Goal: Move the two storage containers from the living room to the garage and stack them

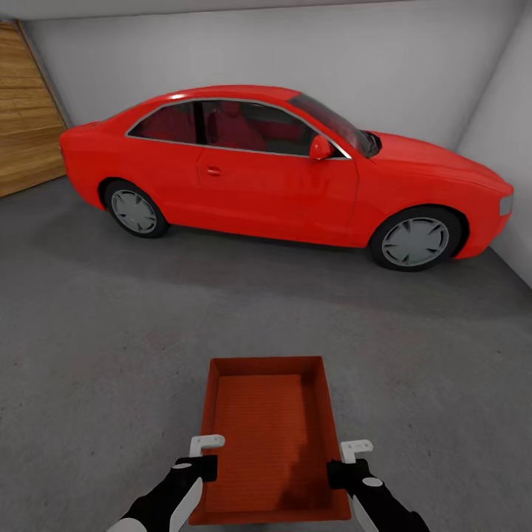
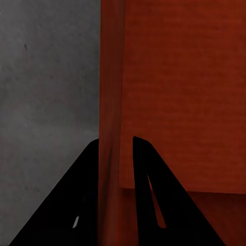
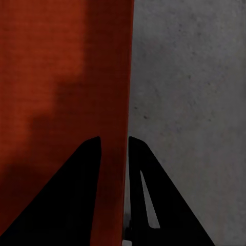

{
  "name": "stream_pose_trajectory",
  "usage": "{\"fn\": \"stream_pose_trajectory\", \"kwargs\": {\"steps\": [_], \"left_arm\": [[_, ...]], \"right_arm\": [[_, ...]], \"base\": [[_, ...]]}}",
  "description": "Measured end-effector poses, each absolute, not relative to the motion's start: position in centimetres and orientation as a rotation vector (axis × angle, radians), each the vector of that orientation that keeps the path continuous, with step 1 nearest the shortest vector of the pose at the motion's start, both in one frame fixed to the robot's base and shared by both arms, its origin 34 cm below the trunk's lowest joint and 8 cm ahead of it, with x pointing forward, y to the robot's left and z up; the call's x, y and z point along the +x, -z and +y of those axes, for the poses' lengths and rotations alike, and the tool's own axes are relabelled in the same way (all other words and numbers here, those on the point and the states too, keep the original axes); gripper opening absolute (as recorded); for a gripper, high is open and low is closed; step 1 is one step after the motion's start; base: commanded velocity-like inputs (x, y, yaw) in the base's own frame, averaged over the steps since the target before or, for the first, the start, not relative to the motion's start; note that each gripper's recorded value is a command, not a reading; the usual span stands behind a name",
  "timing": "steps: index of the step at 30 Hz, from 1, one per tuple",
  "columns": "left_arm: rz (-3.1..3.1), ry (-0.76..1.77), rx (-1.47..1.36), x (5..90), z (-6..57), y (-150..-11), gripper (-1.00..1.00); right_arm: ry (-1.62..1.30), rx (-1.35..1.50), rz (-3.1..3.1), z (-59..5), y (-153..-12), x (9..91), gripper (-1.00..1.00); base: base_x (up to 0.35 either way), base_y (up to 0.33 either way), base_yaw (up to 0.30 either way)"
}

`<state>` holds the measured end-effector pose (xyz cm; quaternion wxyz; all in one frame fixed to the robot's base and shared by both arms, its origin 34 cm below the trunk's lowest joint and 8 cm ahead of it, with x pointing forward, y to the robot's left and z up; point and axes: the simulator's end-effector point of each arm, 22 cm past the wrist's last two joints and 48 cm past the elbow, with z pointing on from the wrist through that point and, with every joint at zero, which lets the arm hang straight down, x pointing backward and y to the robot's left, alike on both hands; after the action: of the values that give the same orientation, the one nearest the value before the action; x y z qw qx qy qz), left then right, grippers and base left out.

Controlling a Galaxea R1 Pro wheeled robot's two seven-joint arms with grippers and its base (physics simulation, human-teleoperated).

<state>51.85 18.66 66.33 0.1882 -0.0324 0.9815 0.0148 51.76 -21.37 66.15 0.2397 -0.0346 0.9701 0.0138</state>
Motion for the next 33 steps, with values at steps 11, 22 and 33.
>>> {"fn": "stream_pose_trajectory", "kwargs": {"steps": [11,22,33], "left_arm": [[2.764,-0.042,-0.091,51.7,18.6,-66.3,-1.00],[2.782,-0.043,-0.092,51.1,18.6,-65.6,-1.00],[2.800,-0.044,-0.092,50.5,18.6,-64.9,-1.00]], "right_arm": [[-0.039,-0.095,2.659,-21.4,-66.1,51.7,-1.00],[-0.039,-0.096,2.677,-21.5,-65.4,51.1,-1.00],[-0.040,-0.096,2.695,-21.5,-64.7,50.5,-1.00]], "base": [[0.000,0.000,0.000],[0.000,0.000,0.000],[0.000,0.000,0.000]]}}
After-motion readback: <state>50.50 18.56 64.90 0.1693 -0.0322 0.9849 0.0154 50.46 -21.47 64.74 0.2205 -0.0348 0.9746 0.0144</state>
